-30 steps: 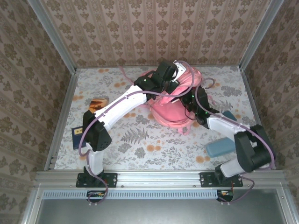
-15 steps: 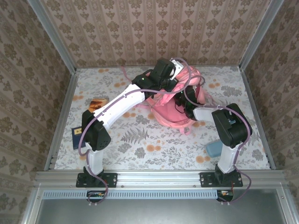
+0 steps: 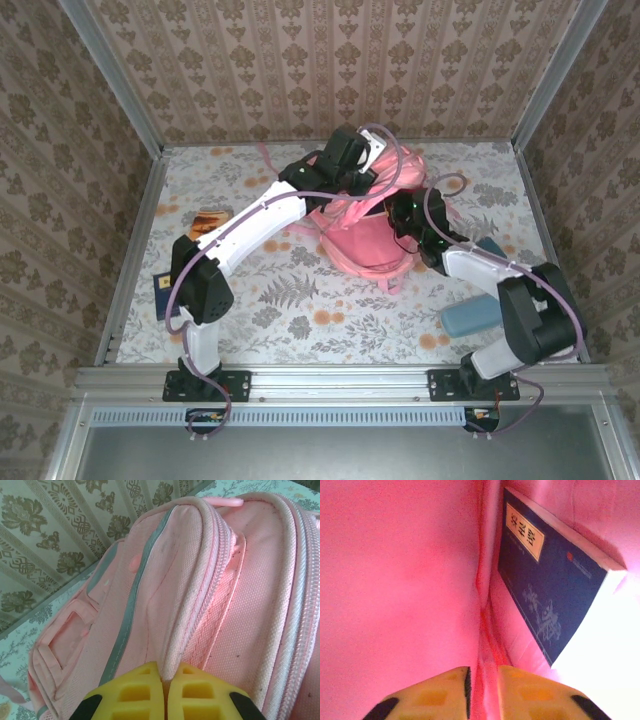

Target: Pack the student bag

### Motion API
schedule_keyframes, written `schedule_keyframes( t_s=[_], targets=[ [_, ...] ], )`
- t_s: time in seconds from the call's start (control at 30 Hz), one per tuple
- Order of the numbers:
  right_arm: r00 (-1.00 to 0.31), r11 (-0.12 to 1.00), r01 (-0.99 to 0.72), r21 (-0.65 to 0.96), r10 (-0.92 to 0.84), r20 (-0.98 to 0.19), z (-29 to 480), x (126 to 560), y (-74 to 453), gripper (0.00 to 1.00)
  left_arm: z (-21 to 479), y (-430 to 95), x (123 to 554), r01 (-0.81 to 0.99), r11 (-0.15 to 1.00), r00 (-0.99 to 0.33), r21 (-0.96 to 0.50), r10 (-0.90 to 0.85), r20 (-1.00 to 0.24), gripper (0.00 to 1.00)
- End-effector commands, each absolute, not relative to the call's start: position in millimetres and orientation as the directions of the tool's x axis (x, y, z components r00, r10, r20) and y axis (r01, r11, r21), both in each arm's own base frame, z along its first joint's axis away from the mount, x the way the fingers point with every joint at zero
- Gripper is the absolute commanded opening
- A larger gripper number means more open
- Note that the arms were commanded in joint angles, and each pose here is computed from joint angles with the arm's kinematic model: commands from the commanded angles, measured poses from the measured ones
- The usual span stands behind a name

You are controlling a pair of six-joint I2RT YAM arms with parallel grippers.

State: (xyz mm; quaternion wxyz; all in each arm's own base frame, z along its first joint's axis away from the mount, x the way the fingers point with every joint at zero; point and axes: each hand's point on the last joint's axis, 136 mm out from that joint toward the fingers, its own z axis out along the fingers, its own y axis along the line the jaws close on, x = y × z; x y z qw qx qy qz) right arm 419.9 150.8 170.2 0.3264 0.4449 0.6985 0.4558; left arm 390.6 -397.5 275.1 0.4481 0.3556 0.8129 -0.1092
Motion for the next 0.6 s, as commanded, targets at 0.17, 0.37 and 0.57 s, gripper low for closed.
schedule_keyframes(
  t_s=[0.17, 0.37, 0.57],
  targets=[
    [-0.436, 0.268, 0.456, 0.848, 0.898, -0.050, 148.9, 350.2, 131.2, 0.09, 308.9, -375.0, 407.0, 0.599, 0.797, -0.327, 0.080, 0.334, -0.884, 0.00],
    [-0.469, 0.505, 0.444, 0.740, 0.835, -0.289, 156.5, 310.6, 96.3, 0.18, 256.9, -360.9, 394.7, 0.612, 0.791, -0.468, -0.023, 0.338, -0.817, 0.14],
    [-0.513, 0.697, 0.359, 0.621, 0.703, -0.493, 184.5, 295.3, 77.2, 0.53, 220.9, -300.4, 390.3, 0.437, 0.889, -0.647, -0.138, 0.204, -0.735, 0.77]
  ],
)
